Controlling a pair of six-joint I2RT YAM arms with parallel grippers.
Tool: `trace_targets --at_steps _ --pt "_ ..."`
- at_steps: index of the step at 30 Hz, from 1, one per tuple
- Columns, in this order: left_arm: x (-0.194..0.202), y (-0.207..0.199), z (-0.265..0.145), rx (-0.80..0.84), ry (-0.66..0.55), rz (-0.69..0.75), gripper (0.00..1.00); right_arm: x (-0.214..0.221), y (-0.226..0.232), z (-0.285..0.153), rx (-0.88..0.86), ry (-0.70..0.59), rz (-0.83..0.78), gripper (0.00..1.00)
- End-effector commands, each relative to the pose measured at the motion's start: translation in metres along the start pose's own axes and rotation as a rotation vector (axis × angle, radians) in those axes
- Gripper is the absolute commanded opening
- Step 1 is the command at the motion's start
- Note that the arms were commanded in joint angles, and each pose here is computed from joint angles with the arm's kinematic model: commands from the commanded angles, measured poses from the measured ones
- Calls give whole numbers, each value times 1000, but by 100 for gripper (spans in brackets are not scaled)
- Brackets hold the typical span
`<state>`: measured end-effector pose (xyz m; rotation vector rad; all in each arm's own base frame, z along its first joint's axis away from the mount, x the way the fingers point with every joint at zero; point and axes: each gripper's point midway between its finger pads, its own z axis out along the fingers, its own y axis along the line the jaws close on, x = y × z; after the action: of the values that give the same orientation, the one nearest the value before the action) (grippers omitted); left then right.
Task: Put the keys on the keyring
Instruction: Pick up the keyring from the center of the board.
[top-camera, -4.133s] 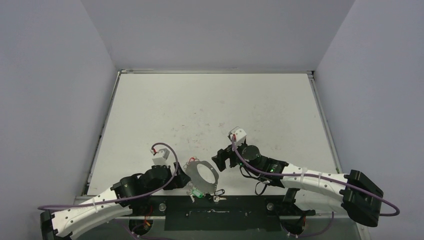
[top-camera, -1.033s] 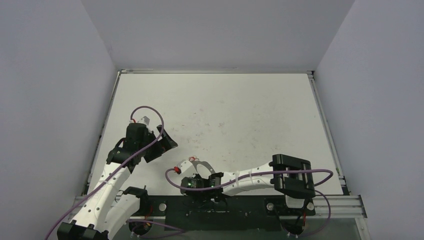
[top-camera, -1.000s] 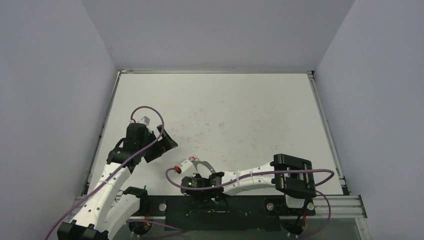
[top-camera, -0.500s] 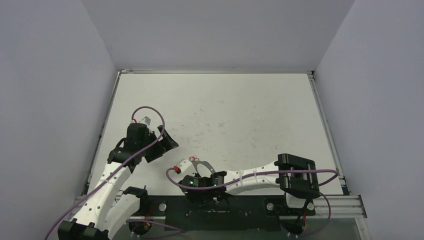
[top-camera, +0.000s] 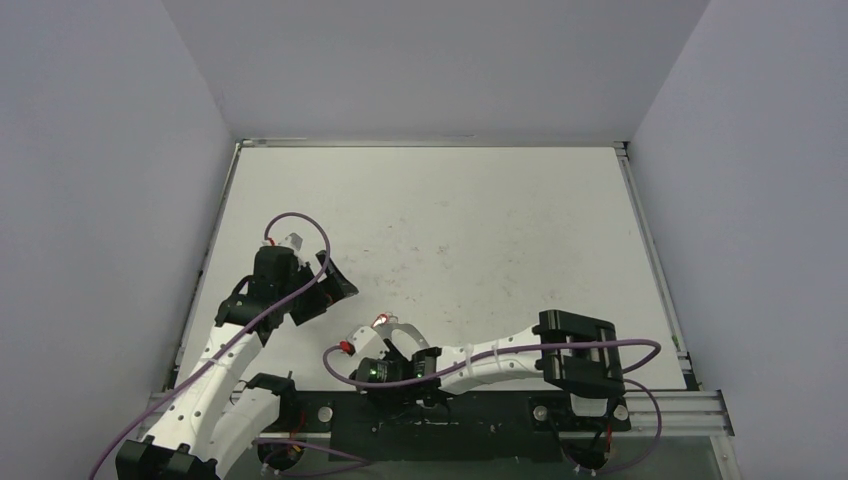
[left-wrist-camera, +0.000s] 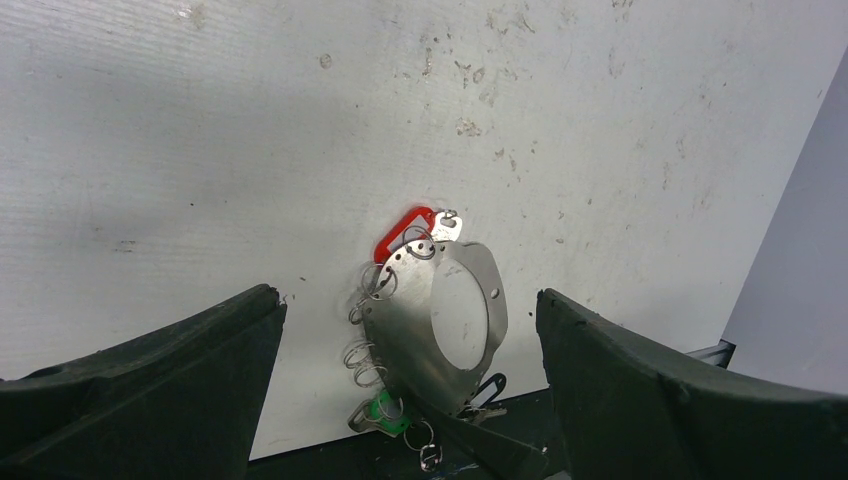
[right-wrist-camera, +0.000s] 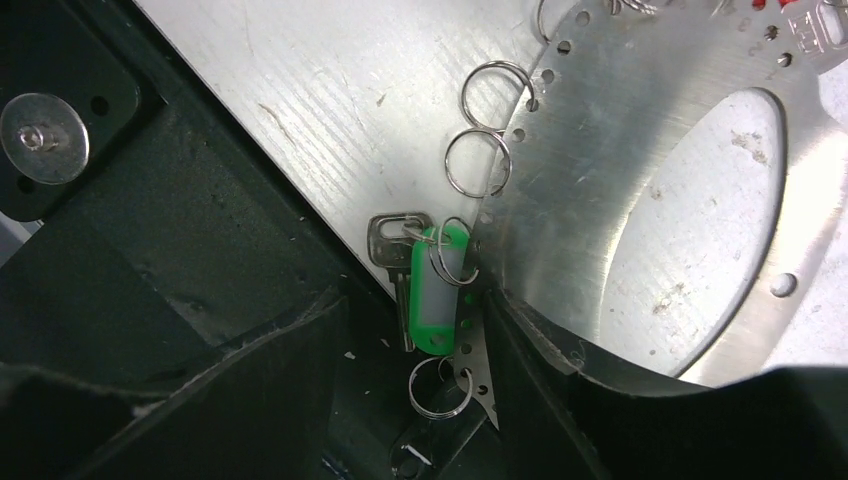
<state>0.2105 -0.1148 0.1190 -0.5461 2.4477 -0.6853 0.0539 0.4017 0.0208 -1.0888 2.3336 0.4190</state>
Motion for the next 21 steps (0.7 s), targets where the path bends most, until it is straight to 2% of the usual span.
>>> trace_targets --at_steps 1,9,11,14,21 --pt "-8 -7 1 38 -27 20 96 -12 6 -6 29 -40 -37 52" --pt "-7 -8 0 44 -25 21 96 -26 19 -22 40 -98 -80 56" --pt "-7 -9 0 46 -26 22 96 -27 24 -22 23 -101 -74 53" --pt "-8 -9 -1 43 -28 23 96 -32 25 -22 11 -111 -37 41" --pt "-10 -9 -2 36 -35 27 96 -48 18 -22 2 -137 116 37"
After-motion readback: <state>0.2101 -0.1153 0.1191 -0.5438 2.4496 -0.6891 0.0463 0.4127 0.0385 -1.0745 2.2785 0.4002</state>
